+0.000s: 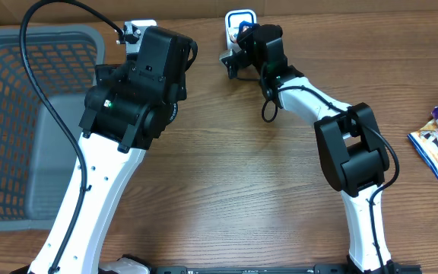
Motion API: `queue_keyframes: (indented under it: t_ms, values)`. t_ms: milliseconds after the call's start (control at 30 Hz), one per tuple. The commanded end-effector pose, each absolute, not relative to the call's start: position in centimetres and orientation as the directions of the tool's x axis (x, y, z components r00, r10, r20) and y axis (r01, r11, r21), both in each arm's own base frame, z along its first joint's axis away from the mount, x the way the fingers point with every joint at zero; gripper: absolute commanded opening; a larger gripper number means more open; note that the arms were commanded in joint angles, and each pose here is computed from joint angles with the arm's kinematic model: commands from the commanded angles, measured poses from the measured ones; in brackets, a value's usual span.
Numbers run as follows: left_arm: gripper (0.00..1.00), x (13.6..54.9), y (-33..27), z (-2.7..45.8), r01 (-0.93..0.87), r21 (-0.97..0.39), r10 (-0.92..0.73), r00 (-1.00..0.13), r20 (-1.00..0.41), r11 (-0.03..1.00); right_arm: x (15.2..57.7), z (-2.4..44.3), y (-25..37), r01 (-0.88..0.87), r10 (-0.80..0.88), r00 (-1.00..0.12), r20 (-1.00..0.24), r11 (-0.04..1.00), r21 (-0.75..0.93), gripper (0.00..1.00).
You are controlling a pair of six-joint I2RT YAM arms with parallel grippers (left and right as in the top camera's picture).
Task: Scan the item barcode
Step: 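Hold the tissue pack's barcode against the scanner window, then carry the tissue pack to the right side and release it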
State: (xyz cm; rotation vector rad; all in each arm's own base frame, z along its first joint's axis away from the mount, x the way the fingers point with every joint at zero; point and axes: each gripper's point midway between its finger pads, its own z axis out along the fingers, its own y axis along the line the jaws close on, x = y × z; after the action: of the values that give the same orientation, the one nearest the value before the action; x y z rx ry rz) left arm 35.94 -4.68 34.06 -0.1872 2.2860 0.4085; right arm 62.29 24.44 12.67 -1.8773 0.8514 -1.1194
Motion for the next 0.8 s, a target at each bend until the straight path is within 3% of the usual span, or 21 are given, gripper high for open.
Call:
queue_keyframes:
  t_ms: [0,200,333,467,600,700,767]
  values:
    - [1.00,36.1,-4.4,33.8,-0.257,0.260,0.014,-0.686,-0.727,0.931,63.0,13.2,23.6,-0.139,-0.838,0.388,0.383,-0.464,-0.875,0.04]
    - [1.00,36.1,-4.4,33.8,-0.257,0.260,0.014,-0.686,-0.727,0.931,63.8,14.0,21.7,-0.148,-0.866,0.300,0.399,-0.456,-0.878,0.04]
    - [1.00,36.1,-4.4,33.8,-0.257,0.260,0.014,-0.686,-0.727,0.931,64.4,16.7,19.5,-0.158,-0.939,0.158,0.307,-0.331,-0.930,0.04]
    - [1.00,36.1,-4.4,33.8,-0.257,0.260,0.014,-0.686,-0.727,0.931,63.3,22.3,16.6,-0.169,-0.966,0.042,0.254,-0.258,-0.951,0.04]
    - [1.00,36.1,-4.4,33.8,-0.257,0.260,0.014,-0.686,-0.727,0.931,61.6,27.4,11.5,-0.174,-0.986,-0.145,0.077,-0.051,-0.983,0.04]
    - [1.00,36.1,-4.4,33.8,-0.257,0.260,0.014,-0.686,-0.727,0.931,59.8,30.0,3.6,-0.086,-0.898,-0.403,-0.176,0.229,-0.970,0.04]
    - [1.00,36.1,-4.4,33.8,-0.257,0.260,0.014,-0.686,-0.727,0.931,57.9,29.4,-3.3,0.024,-0.730,-0.588,-0.347,0.413,-0.910,0.04]
